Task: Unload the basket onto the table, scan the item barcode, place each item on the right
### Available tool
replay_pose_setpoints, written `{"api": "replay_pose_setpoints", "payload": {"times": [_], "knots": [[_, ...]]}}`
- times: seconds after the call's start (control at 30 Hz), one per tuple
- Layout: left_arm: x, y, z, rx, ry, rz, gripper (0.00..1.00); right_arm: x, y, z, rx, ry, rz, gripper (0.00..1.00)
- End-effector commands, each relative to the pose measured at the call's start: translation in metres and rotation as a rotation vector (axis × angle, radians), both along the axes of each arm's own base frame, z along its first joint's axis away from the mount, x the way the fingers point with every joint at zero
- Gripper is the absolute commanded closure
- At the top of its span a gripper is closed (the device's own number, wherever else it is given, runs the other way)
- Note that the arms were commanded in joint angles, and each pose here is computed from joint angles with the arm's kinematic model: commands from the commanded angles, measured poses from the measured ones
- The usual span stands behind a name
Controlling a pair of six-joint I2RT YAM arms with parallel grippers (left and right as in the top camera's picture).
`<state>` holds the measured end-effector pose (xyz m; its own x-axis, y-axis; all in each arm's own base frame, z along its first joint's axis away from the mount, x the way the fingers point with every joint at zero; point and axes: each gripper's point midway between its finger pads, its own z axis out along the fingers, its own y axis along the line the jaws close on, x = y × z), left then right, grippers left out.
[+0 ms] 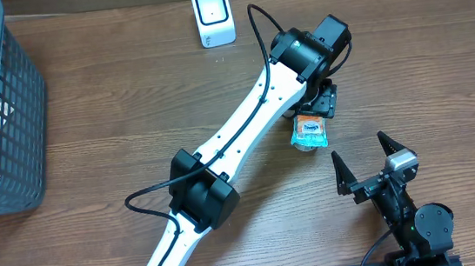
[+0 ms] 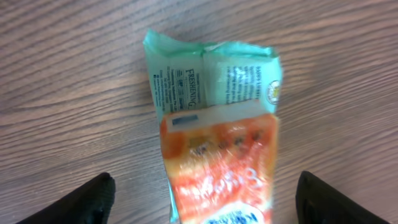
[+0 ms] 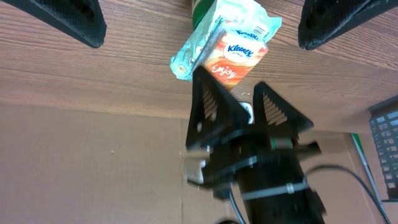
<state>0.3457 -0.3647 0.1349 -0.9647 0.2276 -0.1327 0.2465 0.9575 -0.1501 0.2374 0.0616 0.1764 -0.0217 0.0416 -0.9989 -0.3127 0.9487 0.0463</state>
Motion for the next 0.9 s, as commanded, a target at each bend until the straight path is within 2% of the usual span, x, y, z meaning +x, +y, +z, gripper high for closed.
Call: {"api": "replay_pose_setpoints", "payload": {"times": [0.0,0.47,0.7,0.87], "knots": [[-0.012,0.000,-0.016,0.029,0.036,-0.036,0.24,0.001,-0.003,-0.002,0.007,0.000,-0.017,0.00],[-0.013,-0.006,-0.028,0.021,0.044,-0.045,0.26,0.001,-0.003,-0.002,0.007,0.000,-0.017,0.00],[-0.020,-0.010,-0.030,0.030,0.046,-0.062,0.23,0.001,-0.003,-0.002,0.007,0.000,-0.017,0.00],[-0.020,-0.011,-0.030,0.027,0.044,-0.064,0.32,0.001,-0.003,-0.002,0.007,0.000,-0.017,0.00]]}}
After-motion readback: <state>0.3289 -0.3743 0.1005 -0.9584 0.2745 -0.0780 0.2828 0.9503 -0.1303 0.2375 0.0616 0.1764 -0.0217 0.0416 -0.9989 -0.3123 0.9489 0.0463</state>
